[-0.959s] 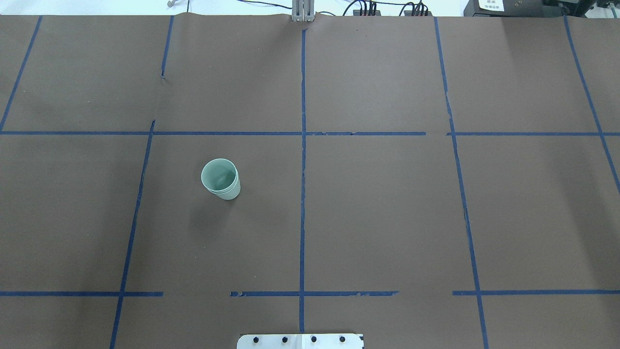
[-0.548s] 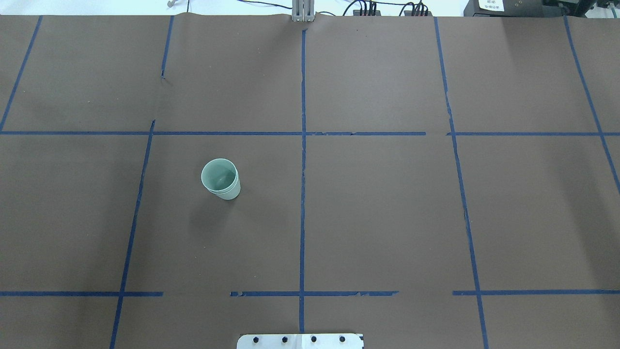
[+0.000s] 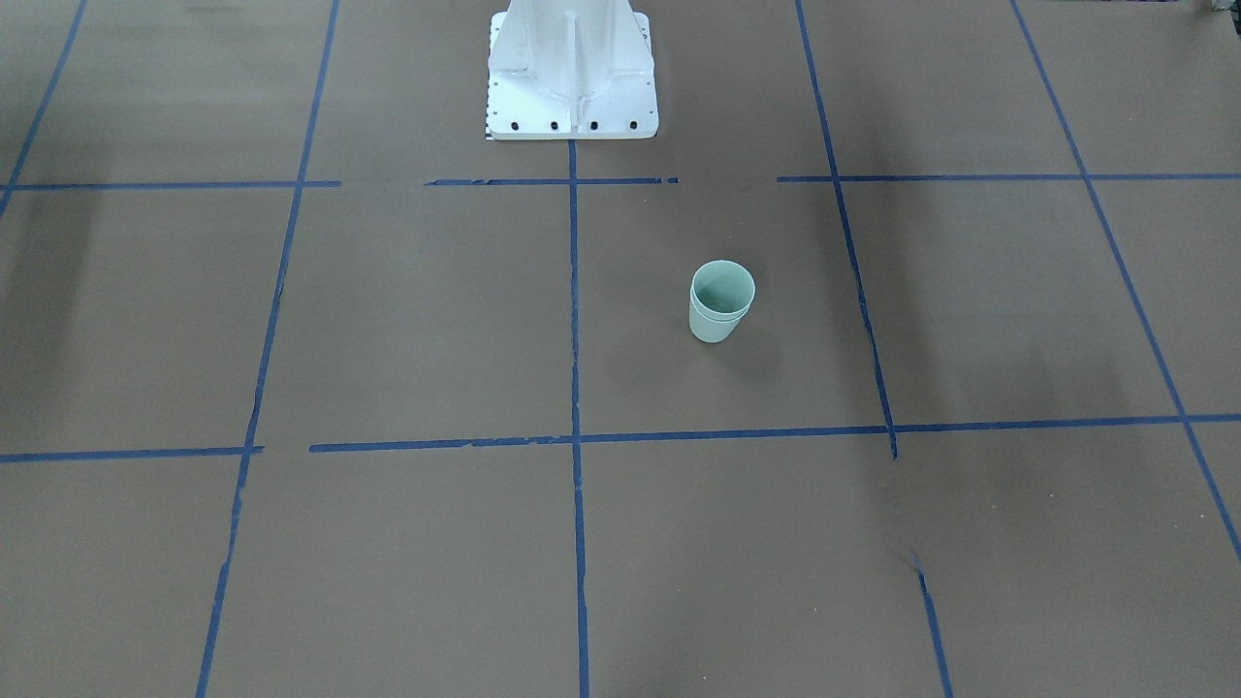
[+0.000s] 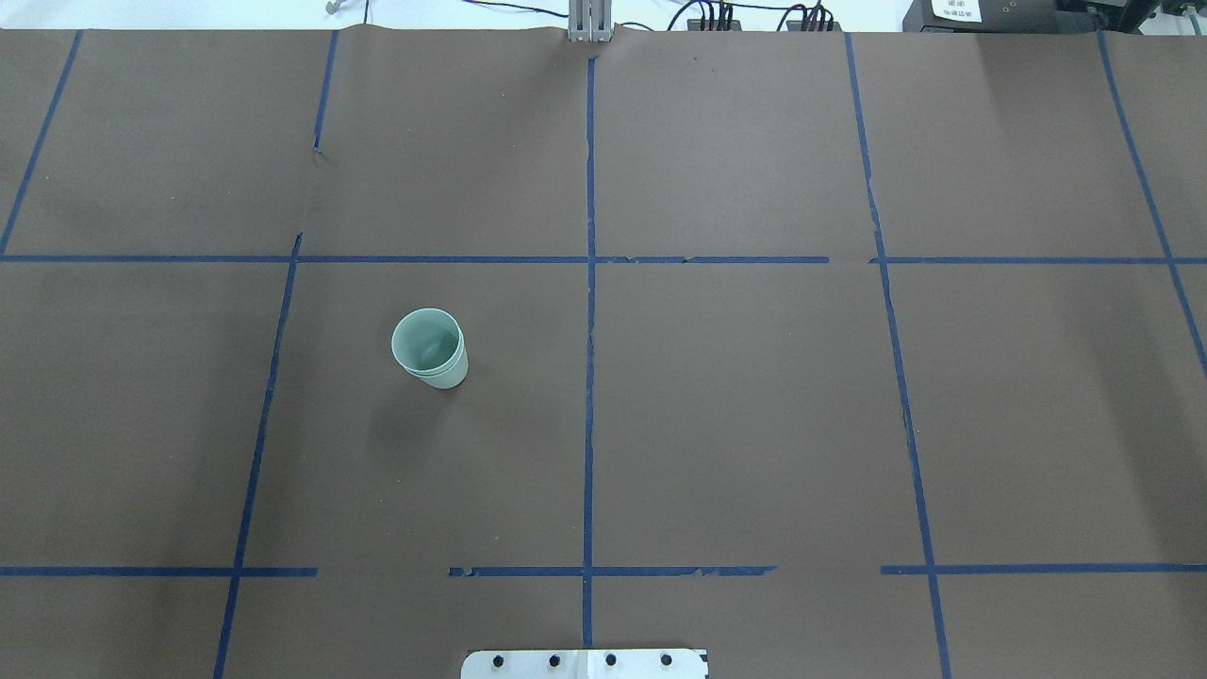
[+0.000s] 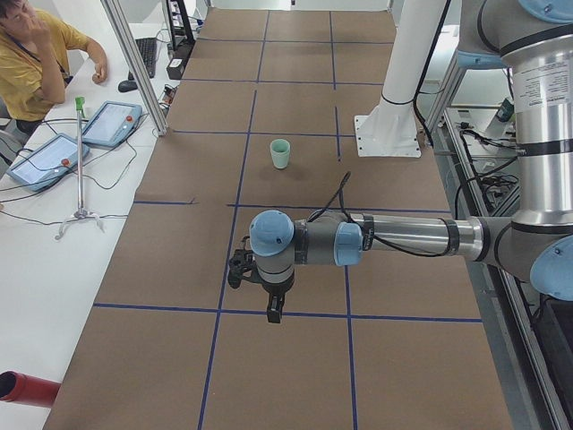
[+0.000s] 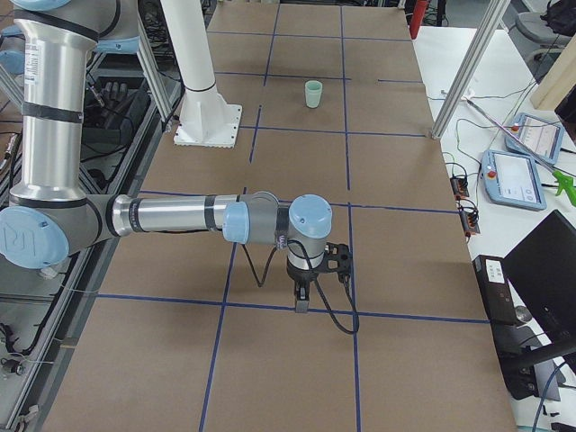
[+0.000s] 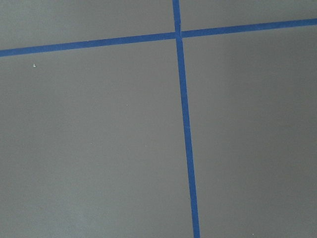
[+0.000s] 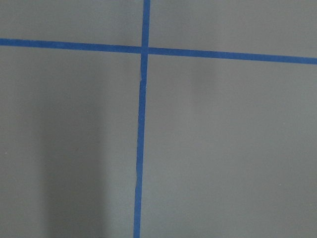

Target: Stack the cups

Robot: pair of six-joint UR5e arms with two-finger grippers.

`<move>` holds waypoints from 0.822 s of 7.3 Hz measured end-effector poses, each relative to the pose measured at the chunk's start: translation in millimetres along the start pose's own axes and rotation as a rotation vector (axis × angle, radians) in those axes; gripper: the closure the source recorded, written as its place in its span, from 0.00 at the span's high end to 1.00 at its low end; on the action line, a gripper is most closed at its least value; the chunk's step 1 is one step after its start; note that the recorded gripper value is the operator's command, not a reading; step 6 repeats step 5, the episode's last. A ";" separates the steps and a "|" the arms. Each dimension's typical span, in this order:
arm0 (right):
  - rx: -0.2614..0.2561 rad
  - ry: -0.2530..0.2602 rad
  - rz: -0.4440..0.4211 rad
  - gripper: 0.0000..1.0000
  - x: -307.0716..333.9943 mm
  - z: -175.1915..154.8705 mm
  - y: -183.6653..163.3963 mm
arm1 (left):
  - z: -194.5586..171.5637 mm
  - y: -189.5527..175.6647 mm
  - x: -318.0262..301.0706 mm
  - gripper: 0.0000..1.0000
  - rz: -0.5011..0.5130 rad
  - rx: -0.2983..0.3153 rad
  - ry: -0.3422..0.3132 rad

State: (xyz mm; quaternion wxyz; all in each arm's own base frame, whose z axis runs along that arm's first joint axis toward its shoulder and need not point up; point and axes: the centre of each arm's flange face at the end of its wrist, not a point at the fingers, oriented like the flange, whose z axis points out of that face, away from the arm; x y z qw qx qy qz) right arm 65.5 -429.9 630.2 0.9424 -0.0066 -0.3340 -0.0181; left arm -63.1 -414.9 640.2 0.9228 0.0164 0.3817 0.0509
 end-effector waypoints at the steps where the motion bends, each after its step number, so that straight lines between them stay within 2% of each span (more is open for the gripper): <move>1: 0.000 0.000 0.000 1.00 0.0 0.0 0.0 | 0.0 -0.2 0.1 1.00 0.002 0.002 0.000; 6: 0.000 0.000 0.000 1.00 -0.1 0.0 0.0 | -0.7 0.6 0.8 1.00 0.004 0.004 -0.001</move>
